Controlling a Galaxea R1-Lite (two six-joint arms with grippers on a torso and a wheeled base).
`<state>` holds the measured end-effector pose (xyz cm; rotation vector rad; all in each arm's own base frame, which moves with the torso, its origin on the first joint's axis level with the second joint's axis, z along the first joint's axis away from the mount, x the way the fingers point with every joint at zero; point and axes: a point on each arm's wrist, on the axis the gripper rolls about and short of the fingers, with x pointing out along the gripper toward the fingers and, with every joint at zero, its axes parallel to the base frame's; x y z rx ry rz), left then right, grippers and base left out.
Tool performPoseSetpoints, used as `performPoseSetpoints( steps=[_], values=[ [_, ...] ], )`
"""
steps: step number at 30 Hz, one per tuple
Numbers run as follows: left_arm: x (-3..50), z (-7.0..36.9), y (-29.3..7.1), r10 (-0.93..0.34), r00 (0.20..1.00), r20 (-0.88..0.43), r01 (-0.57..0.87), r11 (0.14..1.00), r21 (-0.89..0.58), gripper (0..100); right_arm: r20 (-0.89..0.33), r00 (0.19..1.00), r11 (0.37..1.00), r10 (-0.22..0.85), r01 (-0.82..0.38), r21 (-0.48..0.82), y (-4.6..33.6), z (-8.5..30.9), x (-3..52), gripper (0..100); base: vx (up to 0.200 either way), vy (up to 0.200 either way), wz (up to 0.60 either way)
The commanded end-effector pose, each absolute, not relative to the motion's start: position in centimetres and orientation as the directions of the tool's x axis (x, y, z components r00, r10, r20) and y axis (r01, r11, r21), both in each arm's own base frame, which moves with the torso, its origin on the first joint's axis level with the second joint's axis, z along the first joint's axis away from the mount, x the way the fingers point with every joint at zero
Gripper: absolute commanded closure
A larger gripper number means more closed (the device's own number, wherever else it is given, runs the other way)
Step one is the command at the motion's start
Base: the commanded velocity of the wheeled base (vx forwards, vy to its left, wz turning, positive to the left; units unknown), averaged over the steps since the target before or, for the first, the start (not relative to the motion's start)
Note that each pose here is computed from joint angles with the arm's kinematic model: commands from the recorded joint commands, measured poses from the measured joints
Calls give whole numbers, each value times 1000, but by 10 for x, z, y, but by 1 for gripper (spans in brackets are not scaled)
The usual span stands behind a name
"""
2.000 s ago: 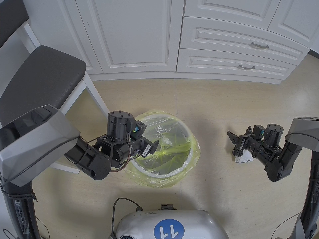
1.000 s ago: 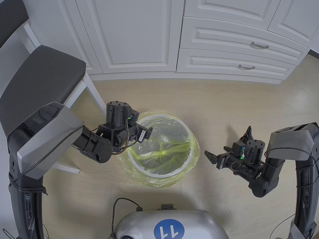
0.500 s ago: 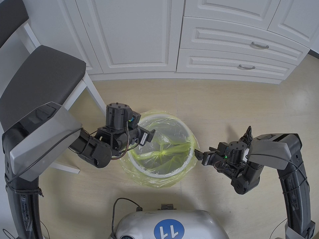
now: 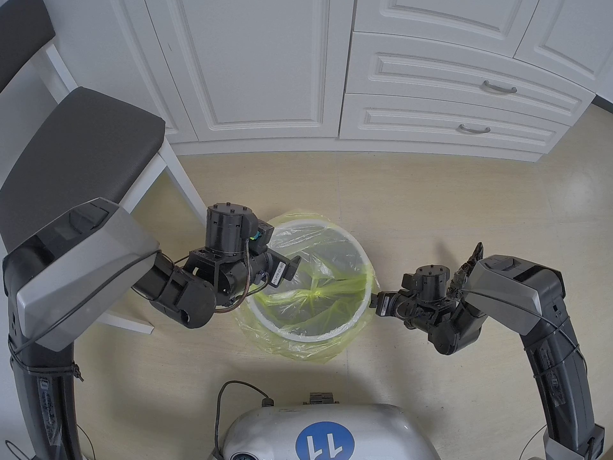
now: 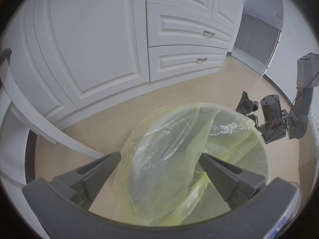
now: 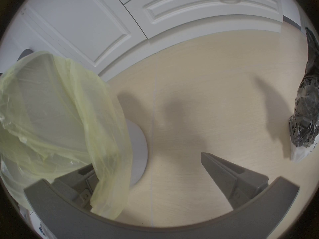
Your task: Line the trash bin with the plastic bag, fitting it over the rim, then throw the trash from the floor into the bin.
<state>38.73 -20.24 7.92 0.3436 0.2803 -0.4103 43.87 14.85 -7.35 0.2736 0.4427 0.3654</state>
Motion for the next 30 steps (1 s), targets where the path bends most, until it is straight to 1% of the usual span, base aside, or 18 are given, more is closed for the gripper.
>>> performPoseSetpoints(
  steps=[1,5,8,14,20,24,30],
  values=[
    [394,77,-204,-333,879,-342,431,861,269,0,-375,838,900,396,-275,337,148,-71,443,0,0,0,0],
    [400,76,-204,-330,878,-348,430,862,268,0,-350,847,898,399,-283,338,147,-71,442,0,0,0,0],
    [414,71,-204,-315,881,-352,418,868,268,0,-314,860,894,402,-295,337,146,-73,440,0,0,0,0],
    [436,71,-205,-294,888,-353,397,878,266,0,-319,860,897,398,-292,330,142,-70,436,0,0,0,0],
    [445,76,-209,-294,901,-319,383,885,265,0,-301,868,897,396,-294,331,138,-59,437,0,0,0,0],
    [442,80,-211,-300,899,-319,388,883,264,0,-297,868,896,398,-297,331,136,-51,434,0,0,0,0],
    [414,89,-216,-324,879,-350,425,866,265,0,-294,857,886,423,-323,333,129,-31,421,0,0,0,0]
  ],
)
